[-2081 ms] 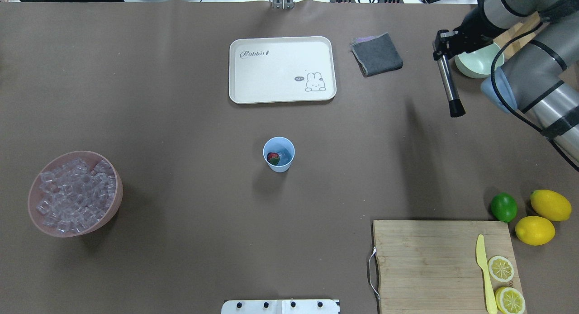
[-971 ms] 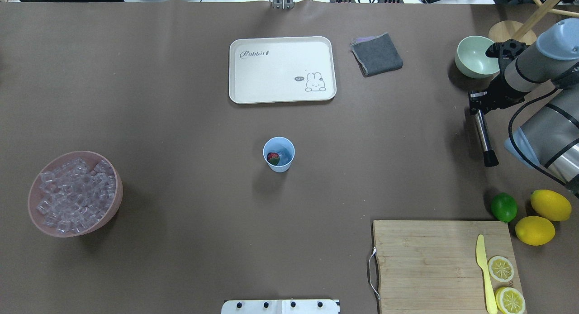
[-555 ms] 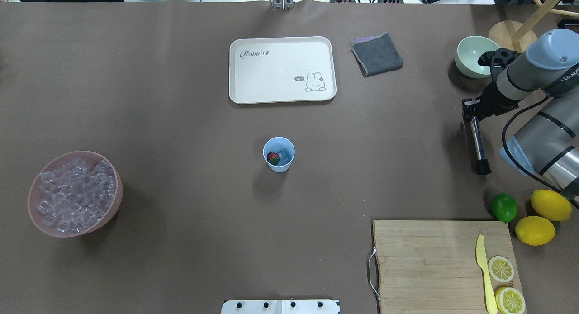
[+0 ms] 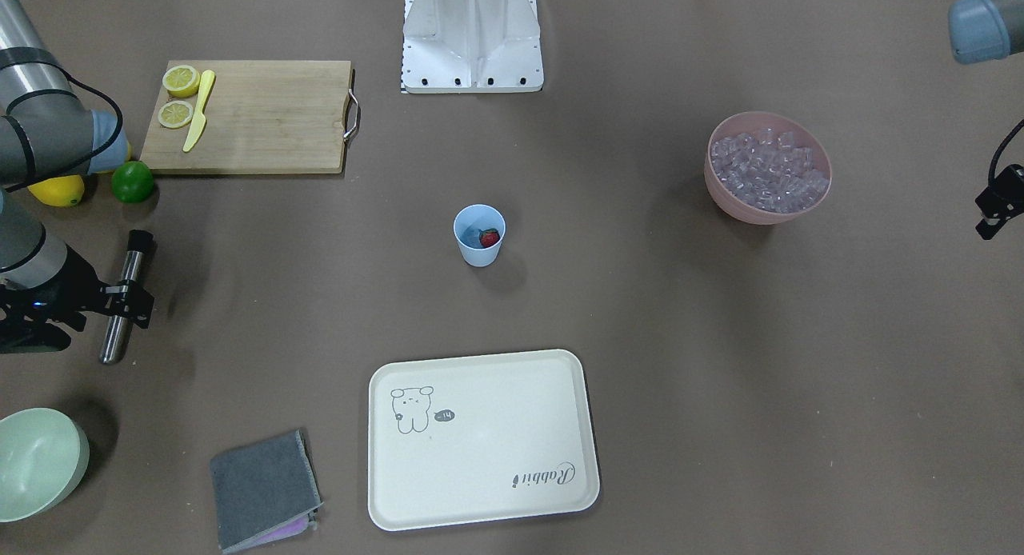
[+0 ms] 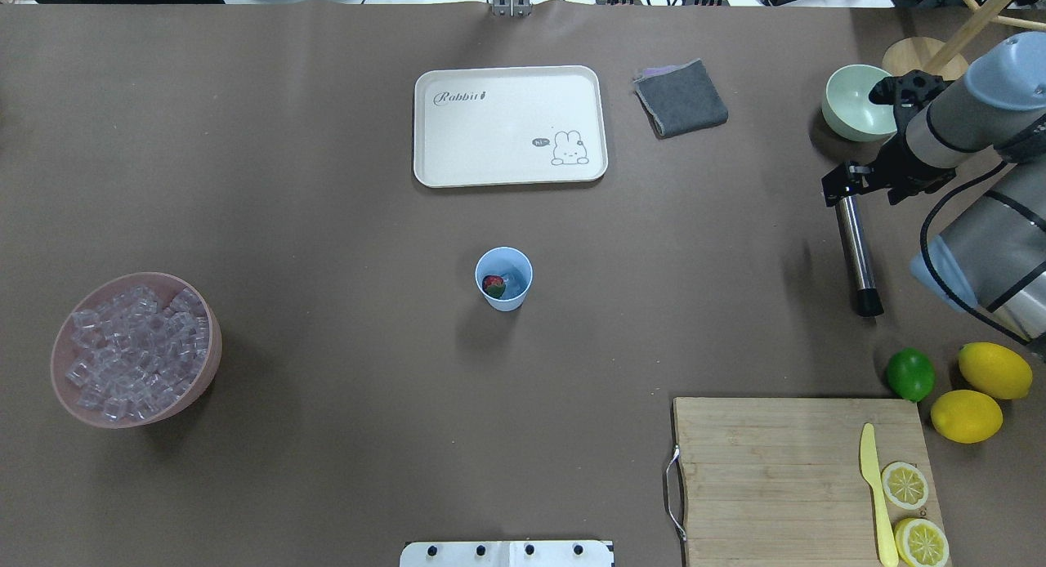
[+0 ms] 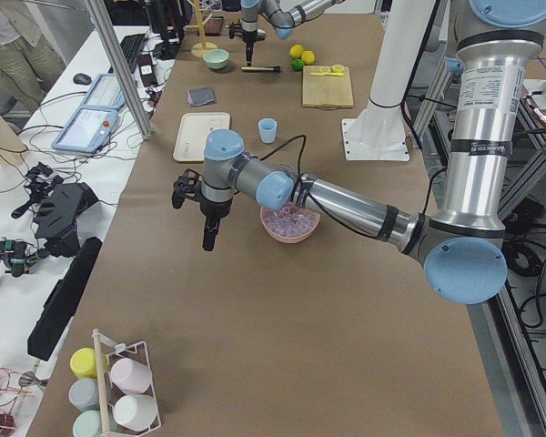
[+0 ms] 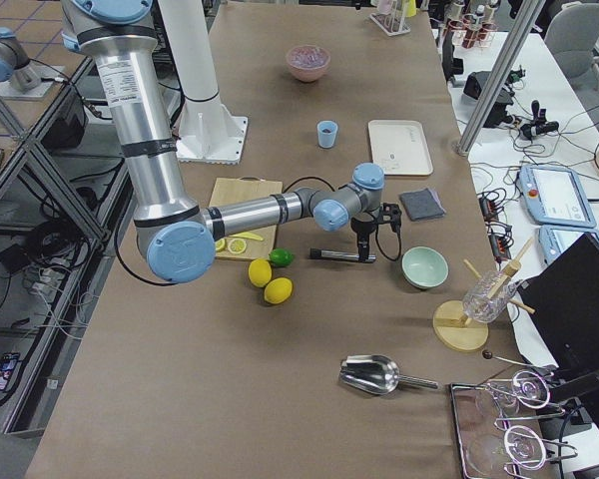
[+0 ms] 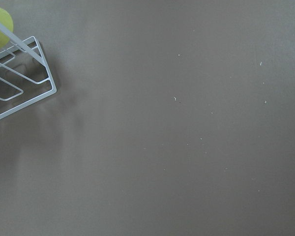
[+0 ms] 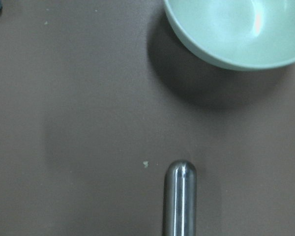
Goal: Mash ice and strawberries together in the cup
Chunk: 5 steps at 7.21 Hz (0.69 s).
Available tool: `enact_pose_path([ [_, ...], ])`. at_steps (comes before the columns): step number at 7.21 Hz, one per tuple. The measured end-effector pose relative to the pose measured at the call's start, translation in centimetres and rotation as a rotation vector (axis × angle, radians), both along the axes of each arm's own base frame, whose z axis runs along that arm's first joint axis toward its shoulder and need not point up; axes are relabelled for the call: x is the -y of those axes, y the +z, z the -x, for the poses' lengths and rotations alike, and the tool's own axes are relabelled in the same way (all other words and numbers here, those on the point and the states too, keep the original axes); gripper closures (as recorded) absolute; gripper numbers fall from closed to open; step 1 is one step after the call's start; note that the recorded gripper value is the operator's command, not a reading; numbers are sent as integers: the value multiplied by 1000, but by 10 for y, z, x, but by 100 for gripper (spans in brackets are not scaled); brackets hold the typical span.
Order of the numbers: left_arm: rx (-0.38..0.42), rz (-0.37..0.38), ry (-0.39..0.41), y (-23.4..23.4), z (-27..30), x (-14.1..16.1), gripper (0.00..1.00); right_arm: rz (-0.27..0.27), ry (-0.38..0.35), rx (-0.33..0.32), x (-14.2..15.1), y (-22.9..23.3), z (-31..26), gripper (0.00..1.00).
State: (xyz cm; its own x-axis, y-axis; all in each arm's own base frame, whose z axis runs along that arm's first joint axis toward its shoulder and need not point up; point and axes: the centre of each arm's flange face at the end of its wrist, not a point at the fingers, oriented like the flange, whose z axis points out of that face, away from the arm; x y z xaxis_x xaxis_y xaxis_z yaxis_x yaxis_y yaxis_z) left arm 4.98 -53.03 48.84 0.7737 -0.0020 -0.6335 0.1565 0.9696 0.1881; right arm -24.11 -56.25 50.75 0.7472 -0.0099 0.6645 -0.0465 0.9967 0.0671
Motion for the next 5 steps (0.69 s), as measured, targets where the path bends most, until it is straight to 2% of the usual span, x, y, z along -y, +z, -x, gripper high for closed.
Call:
enact_pose_path([
  [2,17,-7,22,8,14,-3,2,-13,-72,-58,-8,-26,-88,0],
  [3,41,-19,38,14,38,-5,2,-22,-101,-72,-18,-13,-143,0],
  [5,80,-15,101,37,104,-19,2,-5,-91,-25,-50,35,-244,0],
])
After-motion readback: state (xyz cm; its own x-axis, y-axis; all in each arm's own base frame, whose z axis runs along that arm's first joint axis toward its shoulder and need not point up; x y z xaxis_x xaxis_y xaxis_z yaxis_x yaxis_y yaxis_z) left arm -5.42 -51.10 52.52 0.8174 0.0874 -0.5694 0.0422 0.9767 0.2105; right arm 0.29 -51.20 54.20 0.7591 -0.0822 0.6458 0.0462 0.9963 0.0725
